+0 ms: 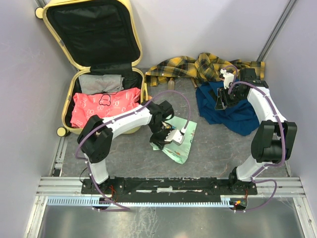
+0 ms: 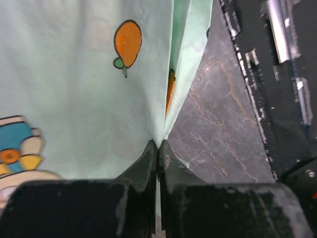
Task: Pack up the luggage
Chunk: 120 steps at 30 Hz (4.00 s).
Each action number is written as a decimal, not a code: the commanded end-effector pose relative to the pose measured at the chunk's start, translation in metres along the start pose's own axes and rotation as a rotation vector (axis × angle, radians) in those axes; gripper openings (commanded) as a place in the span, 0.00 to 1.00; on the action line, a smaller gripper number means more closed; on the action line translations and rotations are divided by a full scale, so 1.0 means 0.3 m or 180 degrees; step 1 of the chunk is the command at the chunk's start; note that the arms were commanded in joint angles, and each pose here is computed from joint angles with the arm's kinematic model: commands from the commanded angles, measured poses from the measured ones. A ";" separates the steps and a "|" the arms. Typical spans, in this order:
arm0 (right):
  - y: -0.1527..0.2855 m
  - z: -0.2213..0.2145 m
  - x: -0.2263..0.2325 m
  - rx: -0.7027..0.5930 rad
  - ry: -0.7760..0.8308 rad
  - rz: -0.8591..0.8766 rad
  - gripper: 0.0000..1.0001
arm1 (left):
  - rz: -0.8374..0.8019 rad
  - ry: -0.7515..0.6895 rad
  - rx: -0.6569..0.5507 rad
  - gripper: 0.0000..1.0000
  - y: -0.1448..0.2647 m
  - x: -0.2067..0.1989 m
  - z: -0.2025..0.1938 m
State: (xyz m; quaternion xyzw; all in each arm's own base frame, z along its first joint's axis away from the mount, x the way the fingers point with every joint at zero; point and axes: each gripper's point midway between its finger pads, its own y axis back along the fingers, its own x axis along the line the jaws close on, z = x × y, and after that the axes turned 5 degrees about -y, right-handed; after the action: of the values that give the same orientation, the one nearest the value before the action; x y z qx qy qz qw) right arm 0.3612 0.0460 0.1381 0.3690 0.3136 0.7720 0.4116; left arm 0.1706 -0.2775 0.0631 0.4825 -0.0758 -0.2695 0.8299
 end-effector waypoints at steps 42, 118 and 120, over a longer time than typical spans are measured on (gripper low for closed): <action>0.040 0.047 0.032 -0.0126 0.0009 0.0105 0.51 | 0.1083 0.0340 -0.0625 0.99 0.285 0.632 0.038; 0.059 0.115 0.011 -0.0167 0.0029 0.0054 0.55 | 0.2246 0.0085 0.0675 0.03 1.036 0.474 -0.690; 0.074 0.122 0.007 -0.0167 0.0063 0.0006 0.55 | 0.2383 0.0087 0.0684 0.03 1.029 0.555 -0.742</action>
State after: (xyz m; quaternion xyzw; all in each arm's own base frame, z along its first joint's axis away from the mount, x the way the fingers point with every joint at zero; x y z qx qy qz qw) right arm 0.3709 0.0489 0.1524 0.3817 0.3006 0.7735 0.4069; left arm 0.4619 -0.0765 0.1972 0.5097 -0.1962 0.0512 0.8362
